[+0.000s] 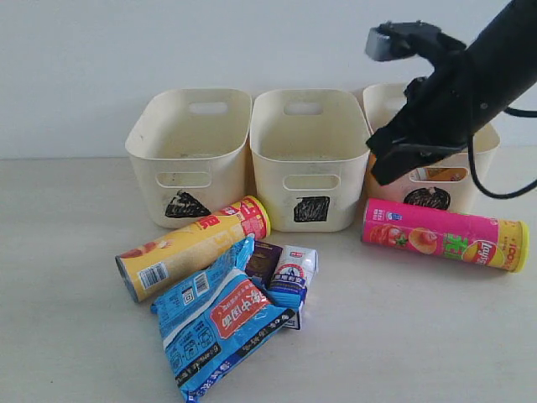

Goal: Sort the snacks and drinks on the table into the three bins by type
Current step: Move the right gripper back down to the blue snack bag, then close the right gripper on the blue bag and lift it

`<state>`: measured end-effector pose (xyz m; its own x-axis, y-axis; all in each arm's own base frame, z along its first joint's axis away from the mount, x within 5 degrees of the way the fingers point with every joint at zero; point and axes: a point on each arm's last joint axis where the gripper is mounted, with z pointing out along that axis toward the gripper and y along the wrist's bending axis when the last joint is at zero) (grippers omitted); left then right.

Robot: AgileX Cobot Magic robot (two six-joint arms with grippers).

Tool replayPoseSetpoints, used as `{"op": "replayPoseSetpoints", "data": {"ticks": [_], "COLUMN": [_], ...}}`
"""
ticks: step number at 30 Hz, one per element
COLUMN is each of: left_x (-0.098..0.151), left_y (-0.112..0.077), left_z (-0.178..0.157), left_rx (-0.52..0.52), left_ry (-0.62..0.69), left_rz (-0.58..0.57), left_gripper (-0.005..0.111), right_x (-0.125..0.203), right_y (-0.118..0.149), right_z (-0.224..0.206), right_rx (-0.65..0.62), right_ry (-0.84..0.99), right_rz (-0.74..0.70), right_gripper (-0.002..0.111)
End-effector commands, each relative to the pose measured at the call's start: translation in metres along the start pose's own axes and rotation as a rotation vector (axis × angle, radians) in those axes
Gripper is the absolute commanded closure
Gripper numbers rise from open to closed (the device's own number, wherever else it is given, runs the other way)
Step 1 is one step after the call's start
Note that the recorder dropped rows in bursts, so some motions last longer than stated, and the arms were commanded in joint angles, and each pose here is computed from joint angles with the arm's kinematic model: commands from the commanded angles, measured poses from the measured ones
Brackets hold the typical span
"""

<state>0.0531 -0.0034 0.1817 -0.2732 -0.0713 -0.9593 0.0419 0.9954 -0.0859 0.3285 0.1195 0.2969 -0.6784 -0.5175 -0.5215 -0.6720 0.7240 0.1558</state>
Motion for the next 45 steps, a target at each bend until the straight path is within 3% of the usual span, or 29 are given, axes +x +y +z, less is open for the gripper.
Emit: {"op": "replayPoseSetpoints", "data": {"ticks": [1, 8, 12, 19, 23, 28, 34, 40, 43, 45], "left_x": [0.001, 0.001, 0.001, 0.001, 0.001, 0.001, 0.001, 0.001, 0.001, 0.001], "left_y": [0.0, 0.0, 0.0, 0.0, 0.0, 0.0, 0.0, 0.0, 0.0, 0.0], "left_z": [0.0, 0.0, 0.0, 0.0, 0.0, 0.0, 0.0, 0.0, 0.0, 0.0], "left_rx": [-0.005, -0.005, -0.005, -0.005, -0.005, -0.005, -0.005, -0.005, -0.005, -0.005], "left_ry": [0.0, 0.0, 0.0, 0.0, 0.0, 0.0, 0.0, 0.0, 0.0, 0.0], "left_rz": [-0.004, -0.004, -0.004, -0.004, -0.004, -0.004, -0.004, -0.004, -0.004, -0.004], "left_gripper": [0.103, 0.103, 0.103, 0.103, 0.103, 0.103, 0.103, 0.103, 0.103, 0.103], "right_x": [0.009, 0.022, 0.037, 0.055, 0.076, 0.095, 0.094, 0.093, 0.092, 0.092], "right_y": [0.034, 0.079, 0.1, 0.137, 0.157, 0.167, 0.172, 0.171, 0.172, 0.173], "right_z": [0.014, 0.045, 0.066, 0.061, 0.056, 0.064, 0.064, 0.071, 0.081, 0.088], "right_rx": [-0.042, -0.048, 0.025, 0.094, 0.089, 0.098, 0.216, 0.242, 0.239, 0.232], "right_ry": [0.052, 0.096, 0.08, -0.102, -0.161, -0.107, -0.092, -0.071, -0.077, -0.088], "right_rz": [-0.15, -0.318, -0.472, -0.58, -0.8, -1.09, -1.564, -1.684, -1.744, -1.78], "right_gripper": [0.108, 0.108, 0.108, 0.108, 0.108, 0.108, 0.108, 0.108, 0.093, 0.074]}}
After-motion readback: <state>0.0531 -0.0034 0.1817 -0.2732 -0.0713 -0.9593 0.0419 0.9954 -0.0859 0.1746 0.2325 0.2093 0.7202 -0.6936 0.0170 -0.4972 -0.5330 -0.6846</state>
